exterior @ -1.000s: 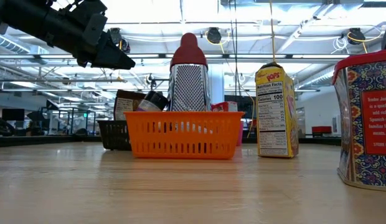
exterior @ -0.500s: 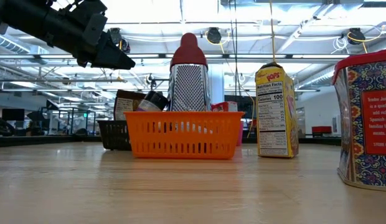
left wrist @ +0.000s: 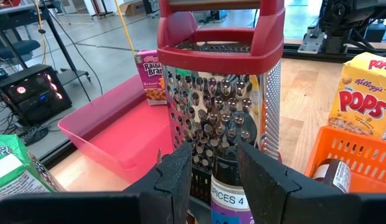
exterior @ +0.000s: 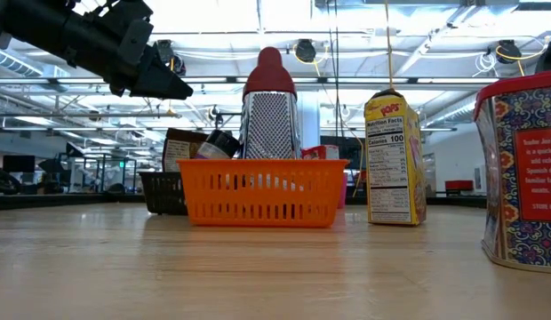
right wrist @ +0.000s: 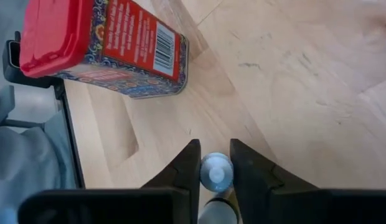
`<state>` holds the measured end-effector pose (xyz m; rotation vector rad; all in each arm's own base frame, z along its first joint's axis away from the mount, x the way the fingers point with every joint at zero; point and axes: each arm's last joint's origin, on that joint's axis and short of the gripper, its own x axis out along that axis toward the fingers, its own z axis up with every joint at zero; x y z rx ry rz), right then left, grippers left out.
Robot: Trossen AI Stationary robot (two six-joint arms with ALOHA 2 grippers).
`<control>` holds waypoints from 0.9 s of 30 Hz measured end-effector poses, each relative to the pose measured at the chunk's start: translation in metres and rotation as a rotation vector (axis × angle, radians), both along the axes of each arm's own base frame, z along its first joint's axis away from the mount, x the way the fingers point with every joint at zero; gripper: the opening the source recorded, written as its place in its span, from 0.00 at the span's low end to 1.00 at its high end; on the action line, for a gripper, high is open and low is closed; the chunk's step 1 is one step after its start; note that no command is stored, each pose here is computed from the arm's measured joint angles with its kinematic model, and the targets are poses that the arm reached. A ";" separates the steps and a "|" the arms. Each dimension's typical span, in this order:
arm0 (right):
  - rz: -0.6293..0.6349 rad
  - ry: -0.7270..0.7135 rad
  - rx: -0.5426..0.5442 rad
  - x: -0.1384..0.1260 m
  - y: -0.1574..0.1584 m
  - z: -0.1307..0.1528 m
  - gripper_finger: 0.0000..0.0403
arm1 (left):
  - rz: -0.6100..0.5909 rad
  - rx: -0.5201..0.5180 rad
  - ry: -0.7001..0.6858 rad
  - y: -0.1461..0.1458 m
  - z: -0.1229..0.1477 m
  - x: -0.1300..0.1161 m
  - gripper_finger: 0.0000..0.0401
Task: Pick & Place Kitchen Items
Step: Put the red food coloring bottle into the orange bin
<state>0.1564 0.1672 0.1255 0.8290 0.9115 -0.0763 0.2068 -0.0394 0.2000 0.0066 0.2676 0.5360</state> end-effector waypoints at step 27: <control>0.101 -0.348 -0.056 0.021 -0.038 0.060 0.14 | 0.000 0.000 0.000 0.000 0.000 0.000 0.33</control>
